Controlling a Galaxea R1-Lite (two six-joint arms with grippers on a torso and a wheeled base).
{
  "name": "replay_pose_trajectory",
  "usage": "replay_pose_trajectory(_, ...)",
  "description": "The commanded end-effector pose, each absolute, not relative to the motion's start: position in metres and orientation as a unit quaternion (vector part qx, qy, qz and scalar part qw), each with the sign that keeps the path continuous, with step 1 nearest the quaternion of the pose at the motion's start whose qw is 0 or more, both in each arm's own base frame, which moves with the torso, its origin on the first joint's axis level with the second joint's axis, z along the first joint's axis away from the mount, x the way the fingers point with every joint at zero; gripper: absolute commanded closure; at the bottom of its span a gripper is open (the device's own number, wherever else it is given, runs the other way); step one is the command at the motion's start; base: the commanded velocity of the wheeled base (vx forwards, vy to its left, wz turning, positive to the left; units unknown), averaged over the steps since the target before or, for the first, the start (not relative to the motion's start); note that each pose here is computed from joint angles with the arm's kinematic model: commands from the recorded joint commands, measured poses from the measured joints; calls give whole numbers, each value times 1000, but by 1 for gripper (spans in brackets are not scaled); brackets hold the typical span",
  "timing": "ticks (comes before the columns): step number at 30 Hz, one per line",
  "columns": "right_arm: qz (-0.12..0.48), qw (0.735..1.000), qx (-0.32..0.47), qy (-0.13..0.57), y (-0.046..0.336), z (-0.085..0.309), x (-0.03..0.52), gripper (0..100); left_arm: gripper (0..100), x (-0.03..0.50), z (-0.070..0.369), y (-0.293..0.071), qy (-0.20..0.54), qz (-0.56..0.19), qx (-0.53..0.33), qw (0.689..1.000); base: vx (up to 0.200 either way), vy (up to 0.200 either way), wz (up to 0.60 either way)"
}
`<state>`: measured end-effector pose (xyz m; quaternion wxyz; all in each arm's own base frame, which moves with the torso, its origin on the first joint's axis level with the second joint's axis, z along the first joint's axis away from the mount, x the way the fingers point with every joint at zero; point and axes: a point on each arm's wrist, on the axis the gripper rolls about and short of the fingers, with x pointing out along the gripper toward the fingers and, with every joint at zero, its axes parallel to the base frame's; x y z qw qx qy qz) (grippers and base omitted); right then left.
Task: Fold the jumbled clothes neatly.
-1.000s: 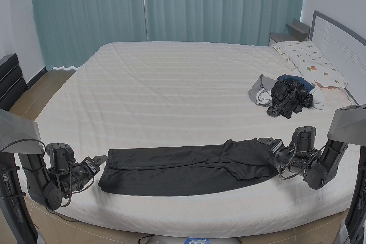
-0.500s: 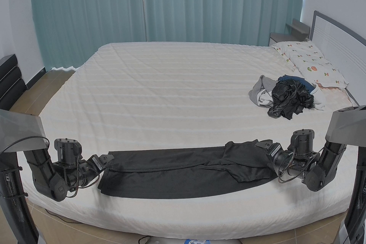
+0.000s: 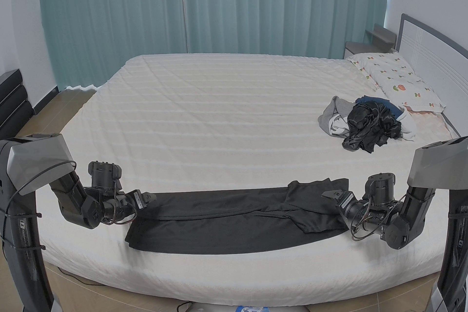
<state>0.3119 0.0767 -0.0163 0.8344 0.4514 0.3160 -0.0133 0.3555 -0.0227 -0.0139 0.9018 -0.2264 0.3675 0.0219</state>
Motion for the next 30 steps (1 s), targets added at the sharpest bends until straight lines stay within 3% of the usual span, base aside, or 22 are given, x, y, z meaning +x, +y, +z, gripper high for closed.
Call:
replay_pose_trajectory(1, -18, 831, 445, 332, 79, -27, 310, 0, 0, 365, -24, -25, 387, 19, -207, 898, 0, 0, 0)
replay_pose_trajectory(29, -8, 836, 438, 331, 86, -34, 309, 0, 0, 358, -33, -41, 405, -7, -173, 898, 0, 0, 0)
replay_pose_trajectory(30, -8, 836, 438, 331, 86, -34, 309, 0, 100, 358, -33, -41, 405, -7, -173, 898, 0, 0, 0)
